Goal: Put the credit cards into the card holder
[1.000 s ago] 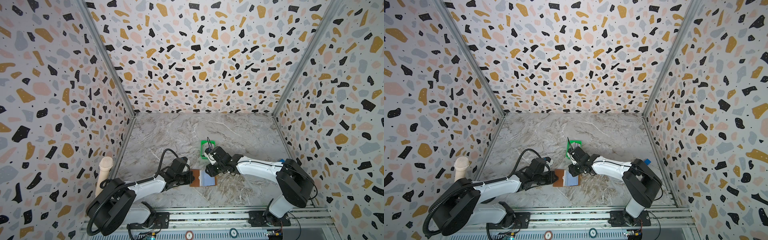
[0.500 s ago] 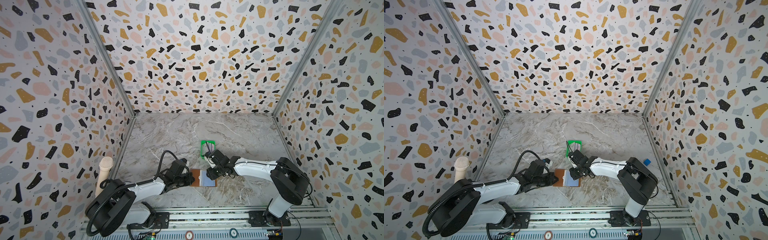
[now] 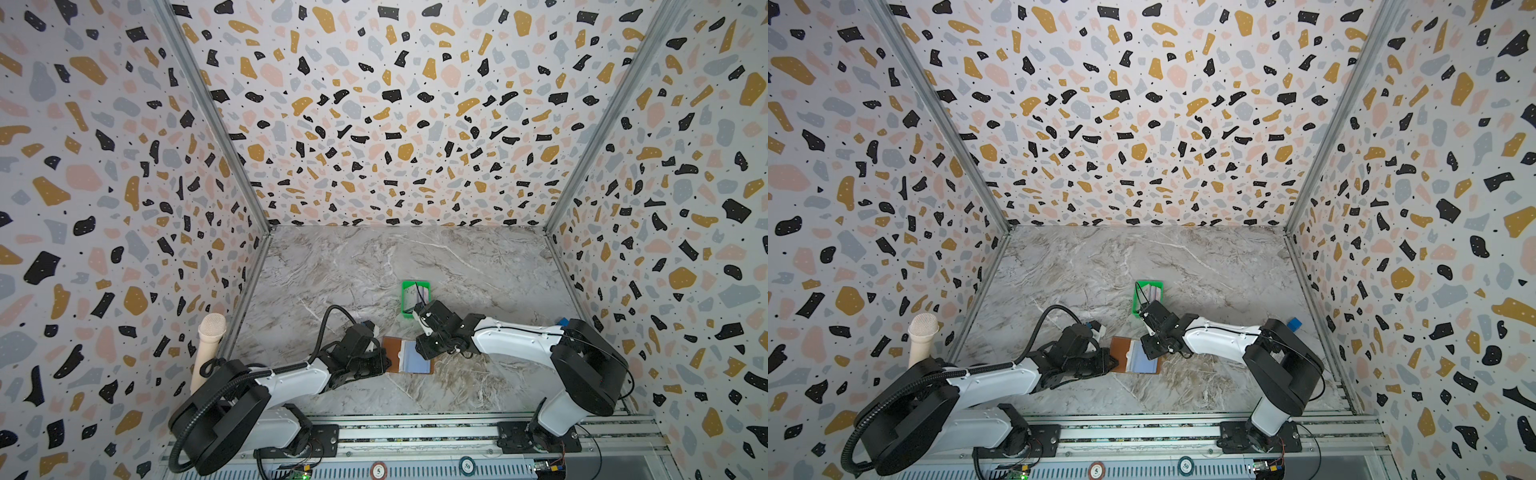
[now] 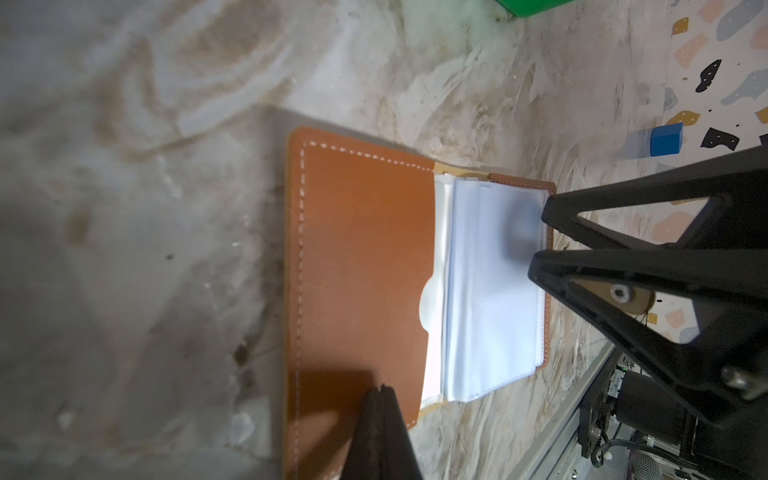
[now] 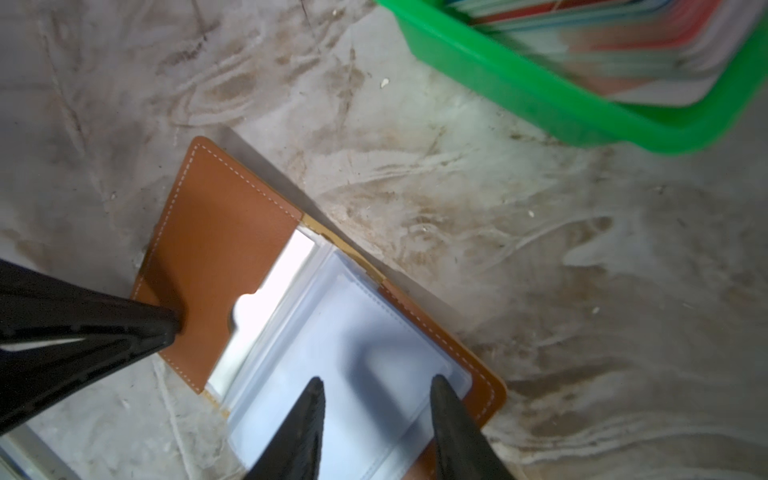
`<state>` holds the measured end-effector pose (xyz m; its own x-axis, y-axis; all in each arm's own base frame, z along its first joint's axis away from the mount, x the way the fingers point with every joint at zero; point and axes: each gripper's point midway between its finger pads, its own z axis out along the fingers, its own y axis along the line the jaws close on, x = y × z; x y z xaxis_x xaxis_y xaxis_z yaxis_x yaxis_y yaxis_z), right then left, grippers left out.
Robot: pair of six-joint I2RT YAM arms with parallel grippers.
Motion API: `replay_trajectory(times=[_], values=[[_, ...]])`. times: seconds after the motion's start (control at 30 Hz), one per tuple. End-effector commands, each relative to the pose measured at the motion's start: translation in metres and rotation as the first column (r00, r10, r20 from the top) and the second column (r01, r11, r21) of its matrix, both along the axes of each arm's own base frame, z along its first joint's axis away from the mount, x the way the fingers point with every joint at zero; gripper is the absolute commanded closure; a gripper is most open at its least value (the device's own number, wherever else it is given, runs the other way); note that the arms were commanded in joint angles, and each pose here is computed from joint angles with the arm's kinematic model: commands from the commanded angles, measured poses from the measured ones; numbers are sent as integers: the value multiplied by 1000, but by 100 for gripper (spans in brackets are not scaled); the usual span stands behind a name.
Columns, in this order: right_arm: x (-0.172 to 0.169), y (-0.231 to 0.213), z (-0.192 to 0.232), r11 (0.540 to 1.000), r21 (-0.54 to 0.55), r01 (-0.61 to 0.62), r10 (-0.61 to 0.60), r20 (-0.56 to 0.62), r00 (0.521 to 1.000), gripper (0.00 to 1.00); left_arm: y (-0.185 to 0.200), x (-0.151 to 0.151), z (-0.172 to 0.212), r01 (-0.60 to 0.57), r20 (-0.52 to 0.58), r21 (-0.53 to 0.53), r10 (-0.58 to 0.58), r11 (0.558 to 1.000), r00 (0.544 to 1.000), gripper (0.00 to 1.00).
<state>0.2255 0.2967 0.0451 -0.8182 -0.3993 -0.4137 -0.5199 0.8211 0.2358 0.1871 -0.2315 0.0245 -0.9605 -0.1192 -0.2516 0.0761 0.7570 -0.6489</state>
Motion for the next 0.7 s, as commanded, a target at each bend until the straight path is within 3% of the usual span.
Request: replay_trajectory(times=[0.0,0.17,0.27,0.33,0.47,0.6,0.67], values=[[-3,-7,9,1000,8,29,-30,15,999,56,3,-2,-3,-44,-12,-11,44,999,999,100],[-8,-21,12,998,-18,57,-56,17,998,50,3,-3,-3,-52,-12,-28,51,998,999,100],[-11,-24,20,995,57,81,-82,13,997,44,1,-2,0,-49,-4,-37,49,998,999,100],[-15,-23,18,989,116,87,-81,-59,995,43,1,-1,0,-48,0,-37,48,998,999,100],[-19,-26,7,984,135,114,-98,-119,988,43,-2,1,4,-38,13,-39,39,998,999,100],[-18,-25,3,980,156,123,-103,-130,986,47,-1,2,4,-43,19,-40,44,998,999,100],[-14,-25,-1,979,156,128,-108,-135,985,57,-1,2,4,-42,17,-40,43,998,999,100]])
